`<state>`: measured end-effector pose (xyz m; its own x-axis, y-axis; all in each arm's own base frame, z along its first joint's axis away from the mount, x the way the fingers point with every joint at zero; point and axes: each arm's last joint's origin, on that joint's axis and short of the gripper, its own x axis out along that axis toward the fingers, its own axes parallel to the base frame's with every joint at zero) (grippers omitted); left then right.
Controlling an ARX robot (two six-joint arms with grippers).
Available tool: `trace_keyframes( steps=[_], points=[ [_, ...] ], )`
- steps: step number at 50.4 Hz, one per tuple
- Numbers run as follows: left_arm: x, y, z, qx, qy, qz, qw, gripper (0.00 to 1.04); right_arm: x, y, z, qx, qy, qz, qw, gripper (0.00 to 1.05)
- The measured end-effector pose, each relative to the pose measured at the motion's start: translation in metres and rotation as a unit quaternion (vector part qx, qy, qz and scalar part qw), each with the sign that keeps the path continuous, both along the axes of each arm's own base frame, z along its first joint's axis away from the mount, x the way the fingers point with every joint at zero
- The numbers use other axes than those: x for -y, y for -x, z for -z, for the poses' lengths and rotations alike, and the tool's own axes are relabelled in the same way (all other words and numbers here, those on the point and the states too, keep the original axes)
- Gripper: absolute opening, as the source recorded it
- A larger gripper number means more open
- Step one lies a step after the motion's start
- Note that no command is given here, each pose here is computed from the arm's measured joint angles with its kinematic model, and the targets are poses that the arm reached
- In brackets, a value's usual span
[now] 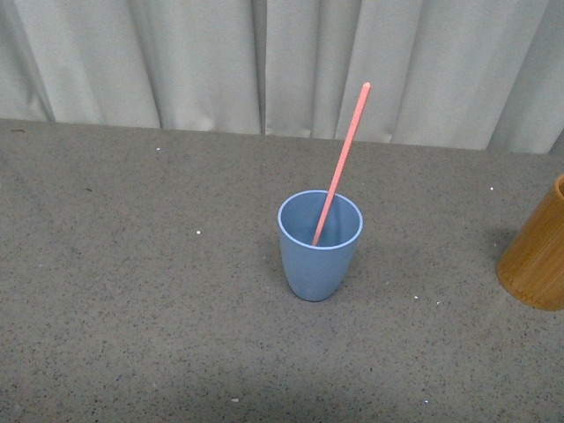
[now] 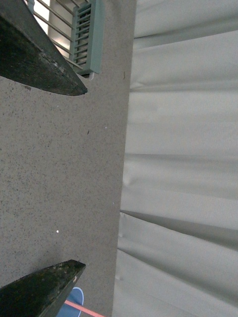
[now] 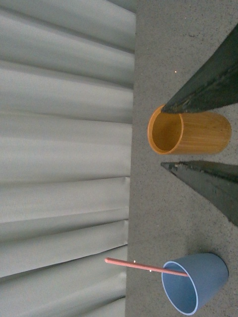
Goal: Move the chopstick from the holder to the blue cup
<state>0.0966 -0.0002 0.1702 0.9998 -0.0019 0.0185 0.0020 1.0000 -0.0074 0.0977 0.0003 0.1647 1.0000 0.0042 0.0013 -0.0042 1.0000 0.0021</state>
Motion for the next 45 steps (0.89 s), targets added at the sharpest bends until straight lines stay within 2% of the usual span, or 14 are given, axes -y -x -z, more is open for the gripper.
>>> trace_keyframes(
  steps=[7,10,18,45],
  points=[
    [0.0000,0.0000,0.0000,0.000,0.000,0.000,1.000,0.98,0.0000,0.0000,0.0000,0.000,0.000,0.000,1.000,0.56],
    [0.0000,0.0000,0.0000,0.000,0.000,0.000,1.000,0.98,0.0000,0.0000,0.0000,0.000,0.000,0.000,1.000,0.71],
    [0.0000,0.0000,0.0000,0.000,0.000,0.000,1.000,0.98,0.0000,0.0000,0.0000,0.000,0.000,0.000,1.000,0.96],
    [0.0000,0.0000,0.0000,0.000,0.000,0.000,1.000,0.98,0.0000,0.0000,0.0000,0.000,0.000,0.000,1.000,0.95]
  ],
)
